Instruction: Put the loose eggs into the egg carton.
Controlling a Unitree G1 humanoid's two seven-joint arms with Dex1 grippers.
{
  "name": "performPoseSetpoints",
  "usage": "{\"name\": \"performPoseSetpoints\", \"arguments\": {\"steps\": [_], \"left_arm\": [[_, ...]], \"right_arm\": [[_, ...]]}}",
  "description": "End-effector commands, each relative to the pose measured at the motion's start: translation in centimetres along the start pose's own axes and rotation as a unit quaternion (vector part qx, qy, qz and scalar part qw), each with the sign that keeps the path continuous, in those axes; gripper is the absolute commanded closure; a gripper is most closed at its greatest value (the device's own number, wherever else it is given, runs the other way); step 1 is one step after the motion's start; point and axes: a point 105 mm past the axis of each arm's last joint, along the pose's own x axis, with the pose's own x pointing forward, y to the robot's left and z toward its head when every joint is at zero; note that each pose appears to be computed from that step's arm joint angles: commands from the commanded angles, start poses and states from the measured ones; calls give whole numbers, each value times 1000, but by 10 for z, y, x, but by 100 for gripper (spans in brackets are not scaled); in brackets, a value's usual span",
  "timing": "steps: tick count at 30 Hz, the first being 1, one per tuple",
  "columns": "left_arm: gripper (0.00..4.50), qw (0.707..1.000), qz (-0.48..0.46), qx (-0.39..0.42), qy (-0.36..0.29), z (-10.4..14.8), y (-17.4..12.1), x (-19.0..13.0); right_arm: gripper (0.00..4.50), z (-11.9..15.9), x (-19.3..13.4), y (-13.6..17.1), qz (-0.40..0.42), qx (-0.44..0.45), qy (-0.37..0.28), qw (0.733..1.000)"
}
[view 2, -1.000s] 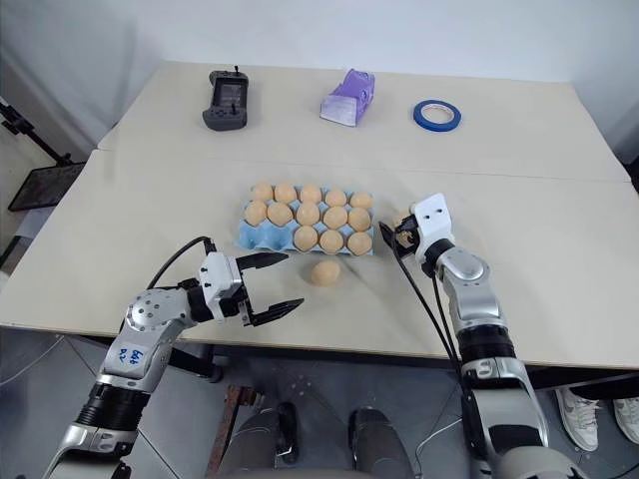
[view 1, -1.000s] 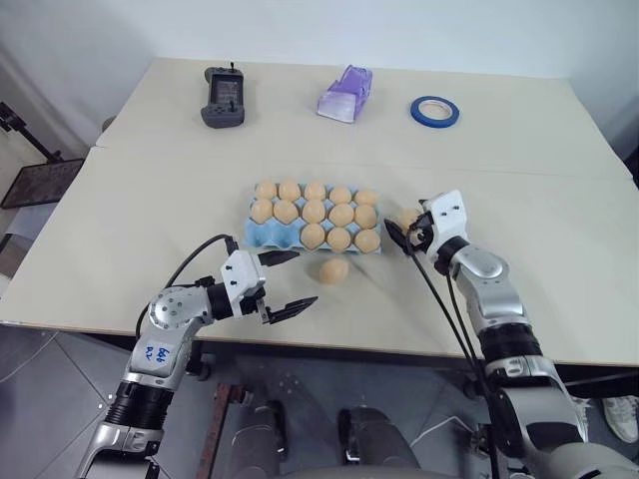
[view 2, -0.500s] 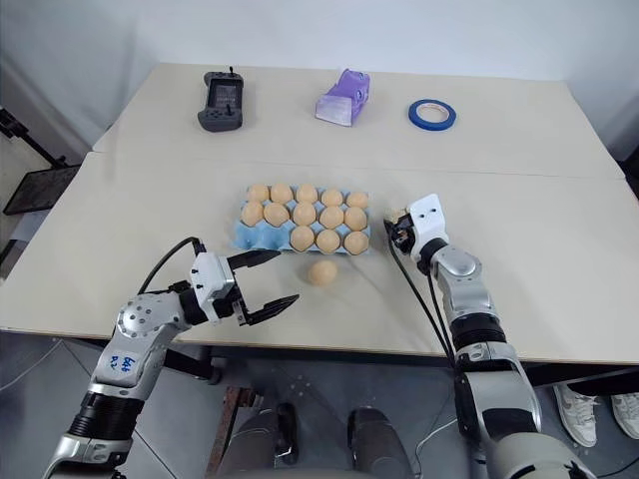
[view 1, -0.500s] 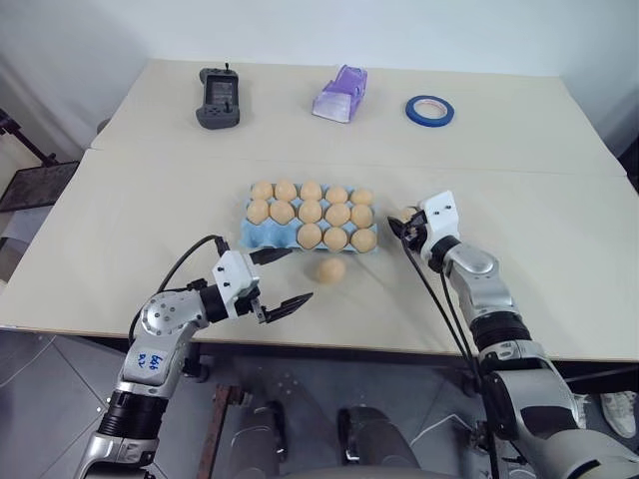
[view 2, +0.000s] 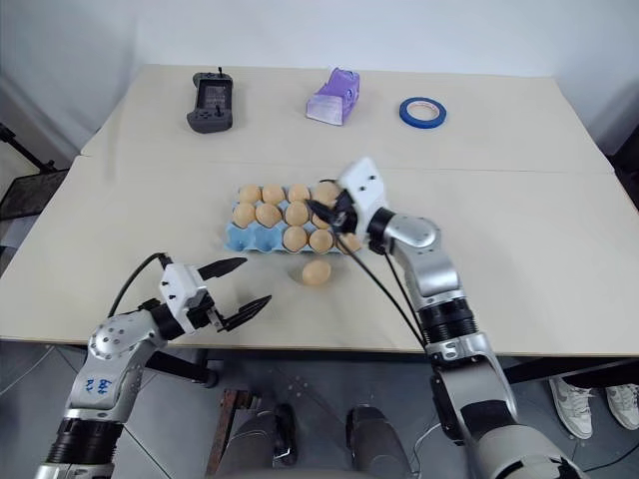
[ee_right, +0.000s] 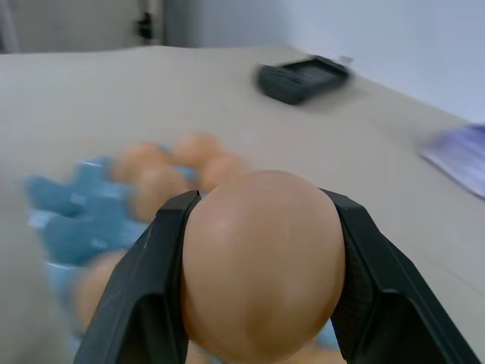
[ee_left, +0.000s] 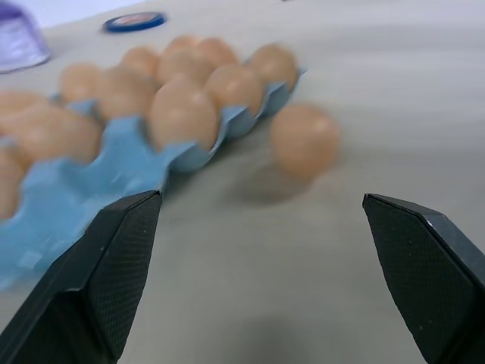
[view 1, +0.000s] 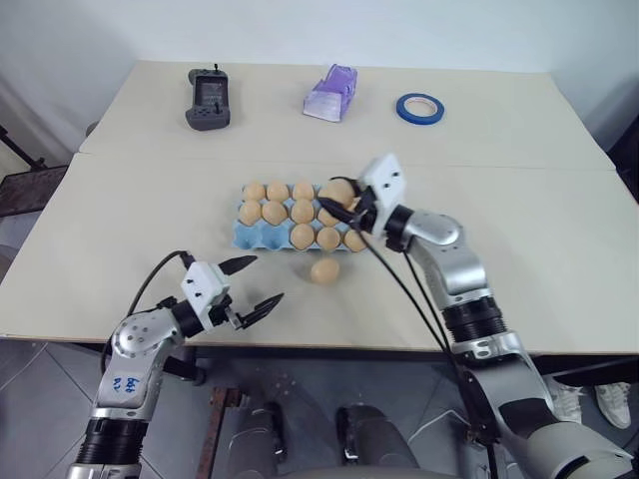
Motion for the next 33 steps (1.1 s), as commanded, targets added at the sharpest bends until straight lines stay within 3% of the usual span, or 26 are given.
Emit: {"name": "performPoseSetpoints", "arguments": {"steps": [1, 9, 17, 18, 20, 24, 26, 29, 33], "left_arm": [[0, 999, 47, 19, -18, 14, 13, -16], [0, 995, 95, 17, -8, 11, 17, -34], [0, 995, 94, 13, -11, 12, 12, -29], [0, 996, 93, 14, -11, 12, 12, -28], [0, 996, 91, 15, -12, 13, 12, -27], [0, 996, 87, 15, -13, 14, 13, -26], [0, 996, 85, 14, -13, 14, 12, -25], [0, 997, 71, 12, -11, 14, 10, -23], [0, 999, 49, 8, -3, 11, 9, -21]], "right_arm": [[264, 15, 20, 17, 30, -23, -10, 999], [264, -8, 44, 40, 58, -38, 38, 997], [264, -9, 65, 52, 60, -11, 36, 998], [195, -7, 66, 53, 62, -10, 32, 998], [149, -4, 66, 57, 75, -2, 26, 997], [8, 10, 55, 56, 87, -16, -2, 996], [3, 15, 48, 55, 93, -17, -14, 995], [3, 26, 8, 42, 105, -41, -57, 992], [3, 10, -46, 21, 92, -49, -49, 993]]}}
